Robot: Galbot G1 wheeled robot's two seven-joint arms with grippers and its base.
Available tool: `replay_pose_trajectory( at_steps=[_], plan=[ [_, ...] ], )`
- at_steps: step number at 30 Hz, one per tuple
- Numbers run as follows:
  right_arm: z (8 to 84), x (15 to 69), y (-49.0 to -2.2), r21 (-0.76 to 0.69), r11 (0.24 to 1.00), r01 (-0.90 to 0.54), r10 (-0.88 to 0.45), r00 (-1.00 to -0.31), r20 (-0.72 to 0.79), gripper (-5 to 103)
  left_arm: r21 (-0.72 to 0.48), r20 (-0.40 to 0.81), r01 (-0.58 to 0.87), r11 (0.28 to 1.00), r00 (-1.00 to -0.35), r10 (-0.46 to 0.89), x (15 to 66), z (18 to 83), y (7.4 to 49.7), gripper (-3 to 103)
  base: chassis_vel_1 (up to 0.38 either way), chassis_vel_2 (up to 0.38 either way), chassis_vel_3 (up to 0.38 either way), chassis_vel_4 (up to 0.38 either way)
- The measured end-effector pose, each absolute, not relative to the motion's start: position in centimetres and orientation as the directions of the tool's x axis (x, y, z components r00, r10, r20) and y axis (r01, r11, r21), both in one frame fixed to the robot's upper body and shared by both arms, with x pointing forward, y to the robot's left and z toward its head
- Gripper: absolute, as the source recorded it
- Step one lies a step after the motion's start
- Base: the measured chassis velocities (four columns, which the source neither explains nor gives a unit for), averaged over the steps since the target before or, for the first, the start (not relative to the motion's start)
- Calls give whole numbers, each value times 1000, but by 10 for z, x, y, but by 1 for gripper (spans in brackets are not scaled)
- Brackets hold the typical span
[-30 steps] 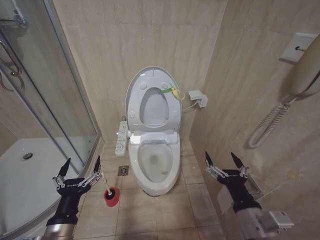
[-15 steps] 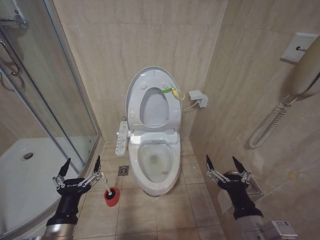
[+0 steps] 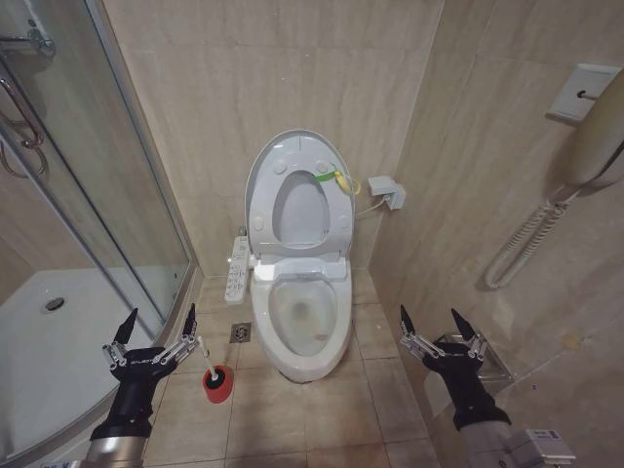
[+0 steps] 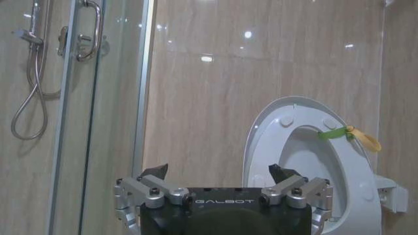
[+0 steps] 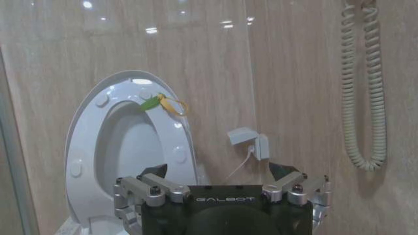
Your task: Open the toilet lid, clean the toilet bowl with a toilet brush, close the toilet lid, and flush.
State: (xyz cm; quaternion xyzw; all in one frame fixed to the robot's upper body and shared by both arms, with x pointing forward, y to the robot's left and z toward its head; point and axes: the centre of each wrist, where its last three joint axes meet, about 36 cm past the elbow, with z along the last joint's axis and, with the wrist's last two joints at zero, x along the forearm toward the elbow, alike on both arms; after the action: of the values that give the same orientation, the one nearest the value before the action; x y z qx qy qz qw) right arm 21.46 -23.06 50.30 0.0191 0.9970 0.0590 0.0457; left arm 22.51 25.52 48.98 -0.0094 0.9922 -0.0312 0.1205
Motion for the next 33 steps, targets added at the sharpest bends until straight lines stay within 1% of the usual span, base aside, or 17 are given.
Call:
replay_pose_trajectory(
  at_steps=[33],
  plan=[
    [502,215,-231,120,992,34,45,-995,-87,100,-64,-238,-11,998,-971,-26,225,490,255,100,0,0,0,0]
  ],
)
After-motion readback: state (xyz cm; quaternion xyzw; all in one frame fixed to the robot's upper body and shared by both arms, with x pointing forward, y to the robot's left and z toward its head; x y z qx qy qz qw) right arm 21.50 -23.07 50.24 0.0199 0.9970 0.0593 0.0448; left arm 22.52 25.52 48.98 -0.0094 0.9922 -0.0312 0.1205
